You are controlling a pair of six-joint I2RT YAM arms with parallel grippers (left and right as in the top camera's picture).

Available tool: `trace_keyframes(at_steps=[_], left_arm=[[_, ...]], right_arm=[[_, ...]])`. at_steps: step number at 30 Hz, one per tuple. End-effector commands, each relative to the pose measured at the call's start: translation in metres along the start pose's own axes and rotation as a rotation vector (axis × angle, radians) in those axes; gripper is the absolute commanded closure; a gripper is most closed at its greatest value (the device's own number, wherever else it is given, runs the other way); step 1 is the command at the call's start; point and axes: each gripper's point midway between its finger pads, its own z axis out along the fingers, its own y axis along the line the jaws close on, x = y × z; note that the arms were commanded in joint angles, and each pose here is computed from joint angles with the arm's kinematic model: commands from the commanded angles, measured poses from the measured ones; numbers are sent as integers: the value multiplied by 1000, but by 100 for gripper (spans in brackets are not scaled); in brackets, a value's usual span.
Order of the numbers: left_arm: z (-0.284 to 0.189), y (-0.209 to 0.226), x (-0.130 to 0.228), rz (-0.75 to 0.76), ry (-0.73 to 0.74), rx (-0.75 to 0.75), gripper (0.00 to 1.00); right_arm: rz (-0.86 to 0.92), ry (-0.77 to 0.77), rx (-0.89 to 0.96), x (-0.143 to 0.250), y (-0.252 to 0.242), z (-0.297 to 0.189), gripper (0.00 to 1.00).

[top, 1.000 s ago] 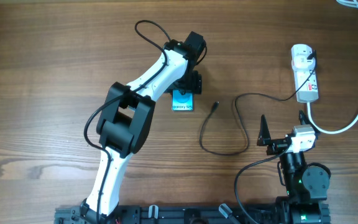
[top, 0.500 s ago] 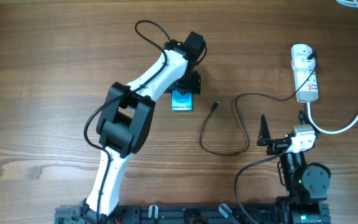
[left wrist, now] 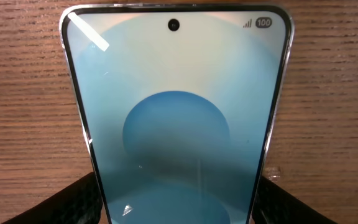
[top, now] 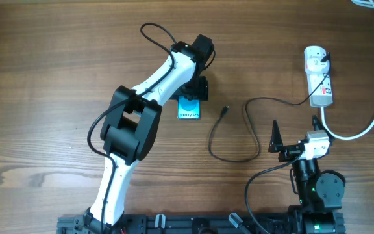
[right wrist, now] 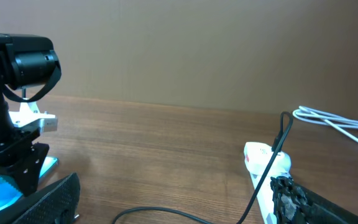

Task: Plug charger to phone and switch on socket
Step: 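Close the left gripper on the phone's top edge, then lift the phone with the left gripper and hold it upright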

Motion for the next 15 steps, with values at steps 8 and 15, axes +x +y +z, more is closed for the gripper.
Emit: trace_keyframes(at_steps=[8,15], left_arm=[[-70,-22,10,-53,-15,213,23],[-113,-57,33,-81,172,598,23]], right_arm=[[15,-10,6,-2,-1,0,0],[14,-10,6,-2,-1,0,0]])
